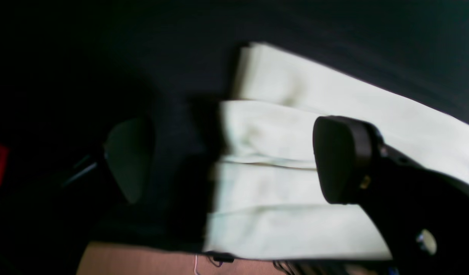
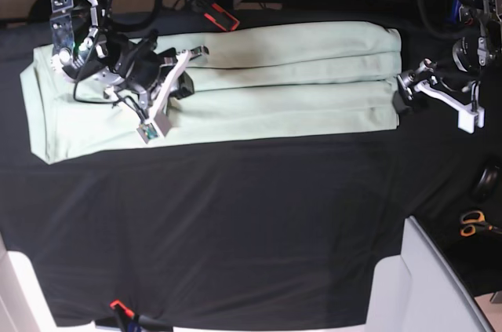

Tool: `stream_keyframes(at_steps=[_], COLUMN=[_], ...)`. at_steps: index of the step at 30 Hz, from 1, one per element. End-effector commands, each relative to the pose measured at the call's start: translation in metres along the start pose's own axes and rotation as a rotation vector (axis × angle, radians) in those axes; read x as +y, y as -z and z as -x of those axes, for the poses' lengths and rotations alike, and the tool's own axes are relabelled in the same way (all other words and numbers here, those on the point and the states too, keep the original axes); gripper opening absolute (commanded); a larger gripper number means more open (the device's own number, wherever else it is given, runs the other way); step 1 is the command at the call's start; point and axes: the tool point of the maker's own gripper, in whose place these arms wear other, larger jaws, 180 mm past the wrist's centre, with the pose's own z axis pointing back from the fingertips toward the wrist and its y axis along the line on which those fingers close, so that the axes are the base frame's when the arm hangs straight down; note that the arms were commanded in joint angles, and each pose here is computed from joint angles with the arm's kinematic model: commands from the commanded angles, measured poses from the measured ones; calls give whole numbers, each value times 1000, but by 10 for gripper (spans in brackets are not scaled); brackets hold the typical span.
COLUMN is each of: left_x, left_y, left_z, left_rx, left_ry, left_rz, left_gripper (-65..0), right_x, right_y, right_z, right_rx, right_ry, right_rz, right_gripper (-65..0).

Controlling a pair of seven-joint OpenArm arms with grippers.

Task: Fold the T-shirt properly
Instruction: 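Lower the left gripper and grasp the opposite end of the folded shirt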

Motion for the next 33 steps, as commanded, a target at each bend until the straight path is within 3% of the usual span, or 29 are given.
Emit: stream_keyframes(at_steps=[1,10,17,23,28,29,33], left_x=[6,43,26,-10,-30,-32,-32], left_y=[-2,20,36,53,61,62,65], left_z=[-8,29,48,69,90,94,102], left_rx=[-15,94,149,208,246,253,264], left_ry=[15,-74,-52,-25,12,17,25], left_rz=[-1,-29,49,121,135,133,114], left_gripper=[0,0,0,0,0,-20,-223], right_x=[3,-13,-14,-14,-14,-15,-14], right_y=[-3,-9,-9,-9,-9,-9,-9], right_z=[-7,1,1,0,0,1,6], right_rx=[-32,-23,-25,-26,-26,-24,-16], right_ry=[-7,19,24,24,25,25,29], right_rz=[-9,28,32,31,32,33,32], right_gripper=[-647,-647,-647,-647,-647,-647,-647])
